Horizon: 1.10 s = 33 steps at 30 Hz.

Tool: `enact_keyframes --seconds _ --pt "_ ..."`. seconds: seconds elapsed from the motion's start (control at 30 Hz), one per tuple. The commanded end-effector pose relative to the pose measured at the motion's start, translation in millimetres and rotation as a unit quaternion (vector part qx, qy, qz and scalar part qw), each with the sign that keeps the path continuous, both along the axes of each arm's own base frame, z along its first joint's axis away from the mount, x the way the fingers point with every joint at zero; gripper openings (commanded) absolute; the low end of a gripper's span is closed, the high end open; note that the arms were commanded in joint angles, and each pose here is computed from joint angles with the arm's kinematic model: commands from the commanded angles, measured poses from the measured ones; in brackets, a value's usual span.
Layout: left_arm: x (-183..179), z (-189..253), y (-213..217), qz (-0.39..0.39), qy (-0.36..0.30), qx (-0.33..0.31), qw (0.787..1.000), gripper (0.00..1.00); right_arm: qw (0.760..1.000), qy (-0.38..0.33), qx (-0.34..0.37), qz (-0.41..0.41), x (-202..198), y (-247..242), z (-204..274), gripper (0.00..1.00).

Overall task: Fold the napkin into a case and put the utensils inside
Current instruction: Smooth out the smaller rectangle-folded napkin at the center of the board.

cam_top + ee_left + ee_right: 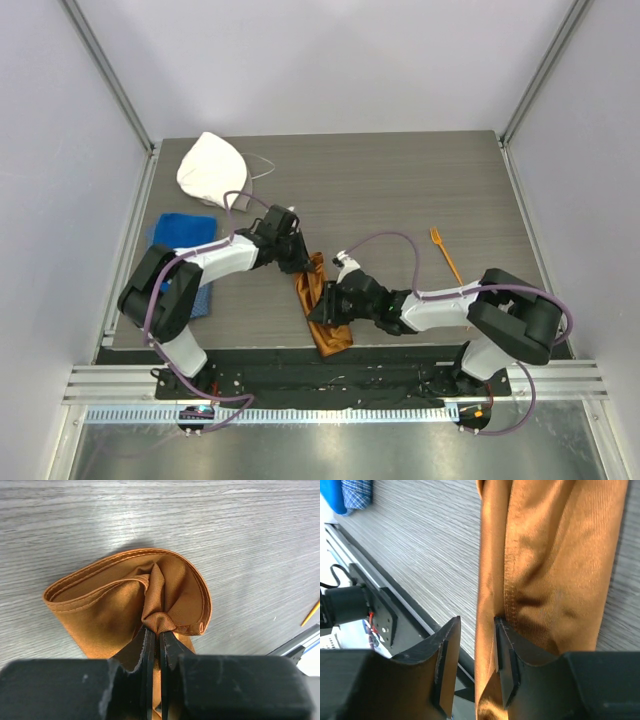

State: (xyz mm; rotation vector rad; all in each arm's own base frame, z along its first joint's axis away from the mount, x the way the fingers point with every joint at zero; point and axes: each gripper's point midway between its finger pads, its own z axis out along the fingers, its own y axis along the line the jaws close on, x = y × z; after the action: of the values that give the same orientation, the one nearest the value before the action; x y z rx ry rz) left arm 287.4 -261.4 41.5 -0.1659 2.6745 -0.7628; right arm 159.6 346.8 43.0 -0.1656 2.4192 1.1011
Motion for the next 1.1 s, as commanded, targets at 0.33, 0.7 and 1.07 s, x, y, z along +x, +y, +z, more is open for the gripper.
enact_keyframes --seconds 0.33,0.7,1.07 --pt "1 34 -4 0.004 -0.032 -0.046 0.998 0.08 0.990 -0.127 -0.047 -0.051 61 -18 69 0.54" --pt "-1 27 -4 0.001 -0.020 -0.044 0.999 0.09 0.976 -0.188 -0.112 -0.003 96 5 54 0.53" --pt "8 35 3 0.023 -0.030 -0.021 0.999 0.43 0.982 -0.171 -0.079 -0.006 88 9 45 0.41"
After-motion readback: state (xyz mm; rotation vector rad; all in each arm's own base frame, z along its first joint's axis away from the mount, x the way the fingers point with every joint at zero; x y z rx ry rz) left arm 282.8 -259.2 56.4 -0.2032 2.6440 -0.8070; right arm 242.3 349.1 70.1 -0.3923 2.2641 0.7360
